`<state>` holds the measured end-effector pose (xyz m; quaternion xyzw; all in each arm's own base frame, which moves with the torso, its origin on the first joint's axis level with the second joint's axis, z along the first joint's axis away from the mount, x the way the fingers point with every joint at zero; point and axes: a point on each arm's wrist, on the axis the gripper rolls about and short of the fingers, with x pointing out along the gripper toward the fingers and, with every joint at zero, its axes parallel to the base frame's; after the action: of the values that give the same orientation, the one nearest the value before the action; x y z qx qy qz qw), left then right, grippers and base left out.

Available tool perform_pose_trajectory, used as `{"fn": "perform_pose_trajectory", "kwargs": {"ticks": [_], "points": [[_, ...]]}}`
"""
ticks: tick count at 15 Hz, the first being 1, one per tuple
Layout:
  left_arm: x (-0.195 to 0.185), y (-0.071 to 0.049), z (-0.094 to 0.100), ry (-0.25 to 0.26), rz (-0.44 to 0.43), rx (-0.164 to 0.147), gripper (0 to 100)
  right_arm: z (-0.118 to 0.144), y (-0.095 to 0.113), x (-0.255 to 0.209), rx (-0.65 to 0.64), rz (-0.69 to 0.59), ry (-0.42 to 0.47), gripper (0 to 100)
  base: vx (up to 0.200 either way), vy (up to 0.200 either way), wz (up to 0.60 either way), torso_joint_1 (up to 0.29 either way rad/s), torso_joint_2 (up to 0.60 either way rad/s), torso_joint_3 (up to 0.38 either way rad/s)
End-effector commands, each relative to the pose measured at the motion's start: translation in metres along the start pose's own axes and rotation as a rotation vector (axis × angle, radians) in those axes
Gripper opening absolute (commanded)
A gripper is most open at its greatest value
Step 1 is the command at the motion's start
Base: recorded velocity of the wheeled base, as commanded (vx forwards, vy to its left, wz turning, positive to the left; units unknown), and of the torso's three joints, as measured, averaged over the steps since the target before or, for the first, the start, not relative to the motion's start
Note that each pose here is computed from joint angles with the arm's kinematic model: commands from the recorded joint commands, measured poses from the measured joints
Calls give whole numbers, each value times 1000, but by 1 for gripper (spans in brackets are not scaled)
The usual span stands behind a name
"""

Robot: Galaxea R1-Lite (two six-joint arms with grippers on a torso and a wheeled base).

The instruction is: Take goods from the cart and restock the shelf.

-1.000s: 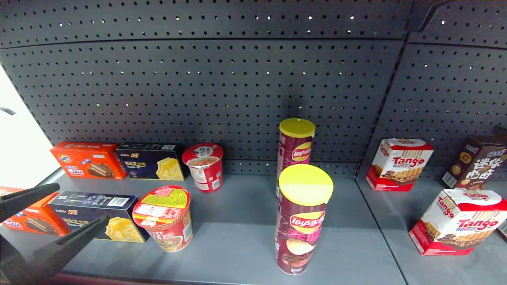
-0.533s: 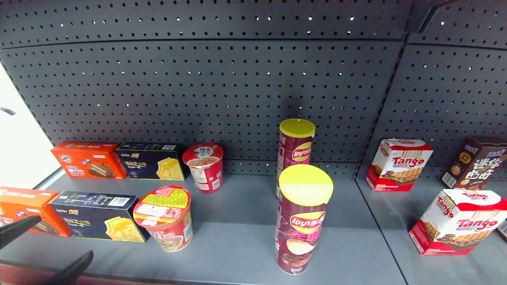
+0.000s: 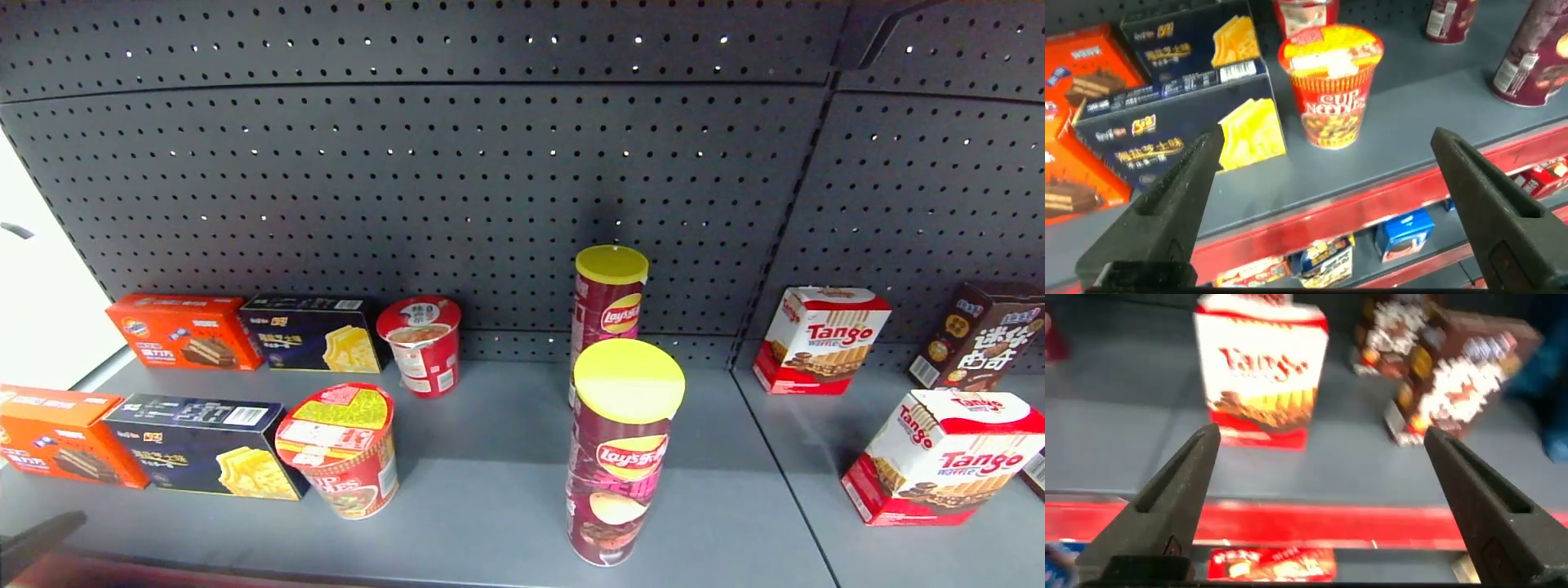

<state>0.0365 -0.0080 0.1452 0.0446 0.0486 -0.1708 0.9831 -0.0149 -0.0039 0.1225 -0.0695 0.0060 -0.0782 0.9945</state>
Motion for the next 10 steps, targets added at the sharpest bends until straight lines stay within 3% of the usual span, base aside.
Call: {"fn": "perform_pose_trajectory", "kwargs": {"ticks": [1,3,5,7,10], "points": [[-2,-1,-7,8,17,-2,100,-23,5,-5,31,-117,10,100,0,0,0,0,0,0],[-3,-1,-12,19,40,-5,100,-25,7,-5,57,-64,6,100,0,0,0,0,0,0],[-4,-2,-23,50,74,-10,100,-35,12,-3,60,117,23,100,0,0,0,0,0,0],[-8,-4,-32,46,77,-11,100,-35,15,-3,62,235,15,100,0,0,0,0,0,0],[-20,-9,-47,58,79,-16,100,-35,16,-3,54,274,14,100,0,0,0,0,0,0]]}}
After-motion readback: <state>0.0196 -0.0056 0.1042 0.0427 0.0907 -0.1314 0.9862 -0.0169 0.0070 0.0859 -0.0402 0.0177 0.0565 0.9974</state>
